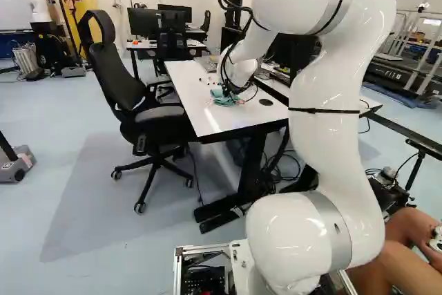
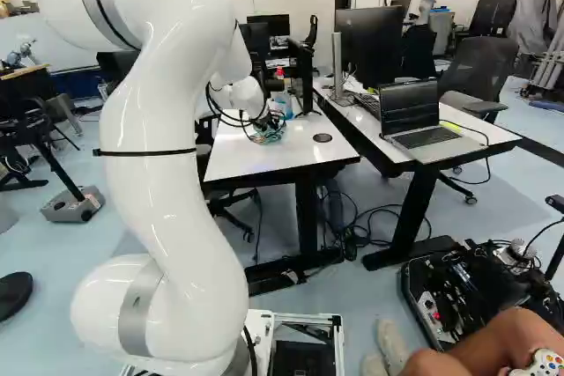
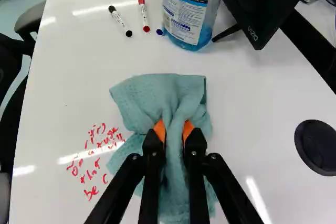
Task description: Clean the table with the green towel
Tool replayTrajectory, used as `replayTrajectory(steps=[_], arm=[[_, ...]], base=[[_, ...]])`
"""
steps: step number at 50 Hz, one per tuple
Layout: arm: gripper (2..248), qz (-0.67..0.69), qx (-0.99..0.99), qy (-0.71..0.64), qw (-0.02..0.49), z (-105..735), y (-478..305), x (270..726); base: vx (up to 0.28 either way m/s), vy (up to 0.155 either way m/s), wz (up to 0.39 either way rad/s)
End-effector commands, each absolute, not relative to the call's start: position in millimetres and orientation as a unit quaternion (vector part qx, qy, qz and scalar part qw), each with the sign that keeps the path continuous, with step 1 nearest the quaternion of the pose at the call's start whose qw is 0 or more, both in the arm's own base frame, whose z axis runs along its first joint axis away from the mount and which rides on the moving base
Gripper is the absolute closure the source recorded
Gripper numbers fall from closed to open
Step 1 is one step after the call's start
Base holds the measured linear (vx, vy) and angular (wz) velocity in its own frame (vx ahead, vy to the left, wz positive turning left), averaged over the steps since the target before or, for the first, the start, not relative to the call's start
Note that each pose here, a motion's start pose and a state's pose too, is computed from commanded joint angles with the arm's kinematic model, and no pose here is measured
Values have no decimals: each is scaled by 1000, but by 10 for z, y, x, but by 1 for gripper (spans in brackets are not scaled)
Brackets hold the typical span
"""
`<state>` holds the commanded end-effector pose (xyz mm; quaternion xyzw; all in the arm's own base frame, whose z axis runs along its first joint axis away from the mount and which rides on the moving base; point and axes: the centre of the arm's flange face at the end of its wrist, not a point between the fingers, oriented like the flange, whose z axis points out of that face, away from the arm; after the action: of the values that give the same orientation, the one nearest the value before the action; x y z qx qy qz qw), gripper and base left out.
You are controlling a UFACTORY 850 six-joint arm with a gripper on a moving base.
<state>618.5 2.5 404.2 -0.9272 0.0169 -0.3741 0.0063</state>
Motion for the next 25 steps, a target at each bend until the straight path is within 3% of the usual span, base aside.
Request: replayTrajectory(steps=[25], arm=[[195,-379,-925,2,12,4027,224,6339]], base=[[0,0,0]])
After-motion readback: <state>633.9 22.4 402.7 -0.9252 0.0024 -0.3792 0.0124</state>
